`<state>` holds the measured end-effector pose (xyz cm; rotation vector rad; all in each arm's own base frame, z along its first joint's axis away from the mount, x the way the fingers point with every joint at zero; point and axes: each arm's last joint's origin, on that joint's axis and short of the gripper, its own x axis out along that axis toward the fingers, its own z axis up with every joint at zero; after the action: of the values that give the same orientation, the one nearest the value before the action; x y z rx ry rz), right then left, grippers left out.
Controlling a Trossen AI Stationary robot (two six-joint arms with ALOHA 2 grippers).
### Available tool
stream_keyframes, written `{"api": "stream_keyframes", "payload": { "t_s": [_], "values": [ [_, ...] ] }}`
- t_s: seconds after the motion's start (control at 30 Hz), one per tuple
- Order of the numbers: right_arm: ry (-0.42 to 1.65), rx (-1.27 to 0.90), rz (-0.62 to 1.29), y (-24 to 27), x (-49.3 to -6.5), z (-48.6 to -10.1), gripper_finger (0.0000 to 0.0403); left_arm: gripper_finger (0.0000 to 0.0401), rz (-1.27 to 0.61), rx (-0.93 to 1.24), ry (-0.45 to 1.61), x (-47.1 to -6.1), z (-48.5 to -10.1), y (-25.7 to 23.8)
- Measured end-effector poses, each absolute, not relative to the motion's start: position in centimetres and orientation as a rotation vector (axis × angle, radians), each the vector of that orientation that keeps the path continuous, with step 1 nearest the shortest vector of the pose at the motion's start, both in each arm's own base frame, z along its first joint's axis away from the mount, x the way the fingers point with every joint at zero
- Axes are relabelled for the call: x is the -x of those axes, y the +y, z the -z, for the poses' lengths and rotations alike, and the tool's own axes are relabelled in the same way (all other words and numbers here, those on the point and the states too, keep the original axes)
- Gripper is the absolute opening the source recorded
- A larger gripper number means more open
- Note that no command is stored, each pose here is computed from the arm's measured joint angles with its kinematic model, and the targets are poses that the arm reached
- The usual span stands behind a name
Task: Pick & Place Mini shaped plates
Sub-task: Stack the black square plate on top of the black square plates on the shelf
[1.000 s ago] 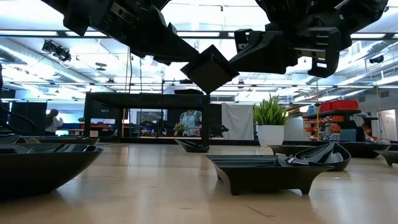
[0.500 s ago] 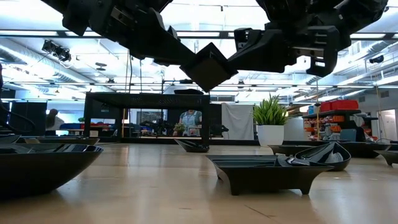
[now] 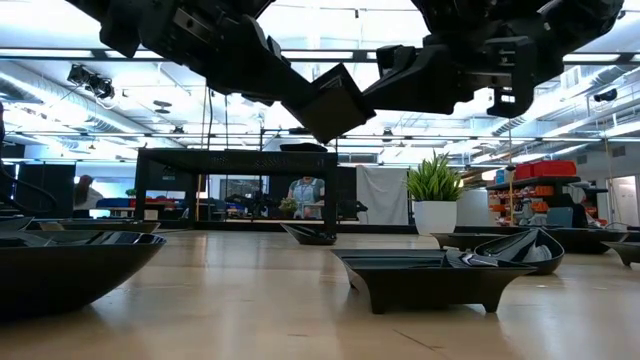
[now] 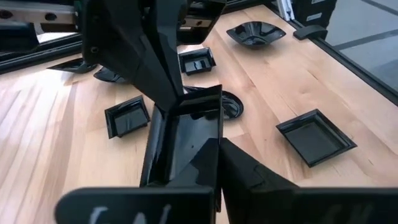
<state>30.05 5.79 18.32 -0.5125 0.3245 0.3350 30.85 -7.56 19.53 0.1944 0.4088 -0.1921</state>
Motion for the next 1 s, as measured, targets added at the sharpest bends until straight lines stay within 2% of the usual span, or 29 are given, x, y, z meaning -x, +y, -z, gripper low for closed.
{"api": "stream_keyframes", "payload": {
  "t_s": [0.27, 0.53, 0.63, 0.77, 0.87, 1.0],
  "values": [
    [0.207, 0.532, -0.265, 5.7, -29.1, -21.4, 0.0059, 0.0006, 0.207, -0.174, 0.417, -30.8, -19.4, -7.6],
    [0.152, 0.361, -0.268, 6.2, -27.5, -24.1, 0.0077, 0.0005, 0.176, -0.142, 0.449, -30.2, -19.9, -7.8],
    [0.226, 0.249, -0.263, 6.2, -27.5, -23.4, 0.0072, 0.0007, 0.042, -0.191, 0.506, -29.4, -21.3, -7.6],
    [0.302, 0.176, -0.259, 6.4, -28.2, -21.7, 0.0059, 0.0004, -0.19, -0.253, 0.614, -28.2, -25.4, -6.5],
    [0.286, 0.169, -0.261, 6.7, -29.1, -20.7, 0.0049, 0.0004, -0.361, -0.31, 0.73, -27.2, -28.5, -4.6],
    [0.234, 0.172, -0.26, 7.0, -30.2, -19.6, 0.0039, 0.0004, -0.483, -0.359, 0.882, -26.3, -31.2, -1.0]
  ]
}}
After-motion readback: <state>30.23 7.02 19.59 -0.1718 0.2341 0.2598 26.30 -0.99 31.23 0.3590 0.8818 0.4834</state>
